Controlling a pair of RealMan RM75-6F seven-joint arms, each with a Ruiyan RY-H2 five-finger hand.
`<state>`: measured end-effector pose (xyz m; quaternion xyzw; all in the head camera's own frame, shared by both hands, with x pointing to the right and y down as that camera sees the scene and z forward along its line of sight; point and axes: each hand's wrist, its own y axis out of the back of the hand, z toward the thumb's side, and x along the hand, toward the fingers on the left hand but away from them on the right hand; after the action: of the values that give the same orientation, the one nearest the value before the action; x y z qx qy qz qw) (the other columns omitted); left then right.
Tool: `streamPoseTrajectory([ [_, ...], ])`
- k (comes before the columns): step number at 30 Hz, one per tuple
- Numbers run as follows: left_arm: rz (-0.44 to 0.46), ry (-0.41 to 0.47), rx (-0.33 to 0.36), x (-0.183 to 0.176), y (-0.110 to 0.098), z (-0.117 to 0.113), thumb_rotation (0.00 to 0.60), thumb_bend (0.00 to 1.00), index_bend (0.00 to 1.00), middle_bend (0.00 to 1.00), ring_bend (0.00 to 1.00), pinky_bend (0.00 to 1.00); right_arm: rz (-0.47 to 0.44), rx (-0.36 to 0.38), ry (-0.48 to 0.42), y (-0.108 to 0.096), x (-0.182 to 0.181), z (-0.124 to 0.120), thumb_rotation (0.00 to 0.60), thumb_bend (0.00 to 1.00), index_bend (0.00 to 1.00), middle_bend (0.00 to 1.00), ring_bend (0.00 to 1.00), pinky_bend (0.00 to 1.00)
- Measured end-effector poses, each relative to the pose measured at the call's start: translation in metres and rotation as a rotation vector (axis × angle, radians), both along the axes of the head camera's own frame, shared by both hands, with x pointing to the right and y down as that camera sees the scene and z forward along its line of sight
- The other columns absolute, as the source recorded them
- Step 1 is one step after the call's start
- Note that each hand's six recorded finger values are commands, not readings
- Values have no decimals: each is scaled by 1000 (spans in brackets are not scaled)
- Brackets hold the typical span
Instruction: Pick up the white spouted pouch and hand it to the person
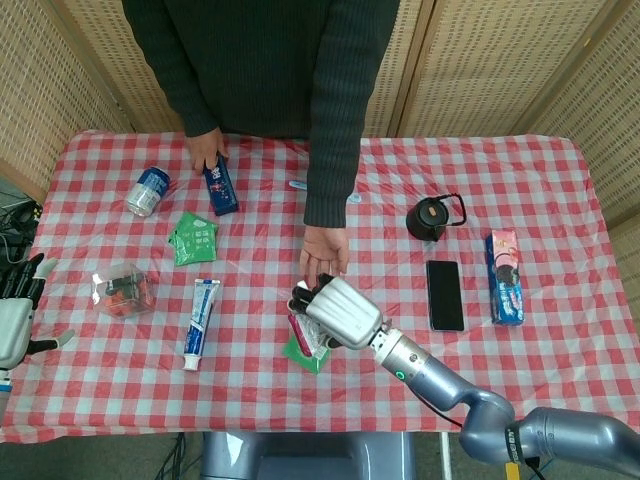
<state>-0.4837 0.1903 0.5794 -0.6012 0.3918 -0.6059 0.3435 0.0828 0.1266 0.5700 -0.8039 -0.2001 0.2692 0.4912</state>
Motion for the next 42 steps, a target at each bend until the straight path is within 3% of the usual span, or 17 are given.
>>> streamPoseTrajectory([
  [4, -3, 1, -1, -1, 0, 0, 600, 0, 0, 0, 0, 0, 28, 57, 21, -20, -4, -6, 600, 468, 680, 696, 668, 462],
  [10, -13, 3, -4, -3, -1, 0, 600, 0, 0, 0, 0, 0, 82, 98, 115, -46, -2, 10, 600, 464, 675, 685, 665, 460],
  [12, -16, 5, -4, -4, -2, -1, 600, 0, 0, 0, 0, 0, 101, 104, 141, -52, -2, 15, 600, 452, 642, 638, 639, 446],
  [13, -17, 6, -4, -4, -2, -1, 600, 0, 0, 0, 0, 0, 106, 106, 150, -53, -2, 17, 600, 432, 573, 552, 586, 410],
  [15, -19, 8, -3, -5, -2, -2, 600, 0, 0, 0, 0, 0, 114, 122, 175, -57, -2, 21, 600, 345, 337, 271, 383, 249],
  [16, -20, 10, -3, -5, -2, -2, 600, 0, 0, 0, 0, 0, 116, 131, 187, -58, -1, 22, 600, 259, 182, 114, 223, 128],
  [17, -22, 11, -2, -5, -3, -2, 600, 0, 0, 0, 0, 0, 117, 141, 201, -59, 0, 24, 600, 157, 70, 20, 94, 40],
  [18, -22, 11, -2, -6, -3, -3, 600, 0, 0, 0, 0, 0, 121, 152, 223, -60, 2, 26, 600, 97, 32, 1, 41, 9],
  [20, -23, 13, -1, -6, -3, -3, 600, 0, 0, 0, 0, 0, 129, 164, 259, -62, 5, 30, 600, 4, 0, 0, 0, 0],
  [24, -24, 15, 0, -6, -3, -4, 600, 0, 0, 0, 0, 0, 153, 185, 314, -63, 10, 29, 600, 0, 0, 0, 0, 0],
  [32, -19, 17, 1, -5, -2, -5, 600, 0, 0, 0, 0, 0, 177, 223, 271, -64, 14, -5, 600, 0, 0, 0, 0, 0],
  [38, -12, 22, 7, -4, 0, -7, 600, 0, 0, 0, 0, 0, 231, 245, 284, -69, 48, -34, 600, 0, 0, 0, 0, 0],
  [42, -1, 27, 14, -1, 2, -10, 600, 0, 0, 0, 0, 0, 289, 229, 323, -68, 93, -44, 600, 0, 0, 0, 0, 0],
])
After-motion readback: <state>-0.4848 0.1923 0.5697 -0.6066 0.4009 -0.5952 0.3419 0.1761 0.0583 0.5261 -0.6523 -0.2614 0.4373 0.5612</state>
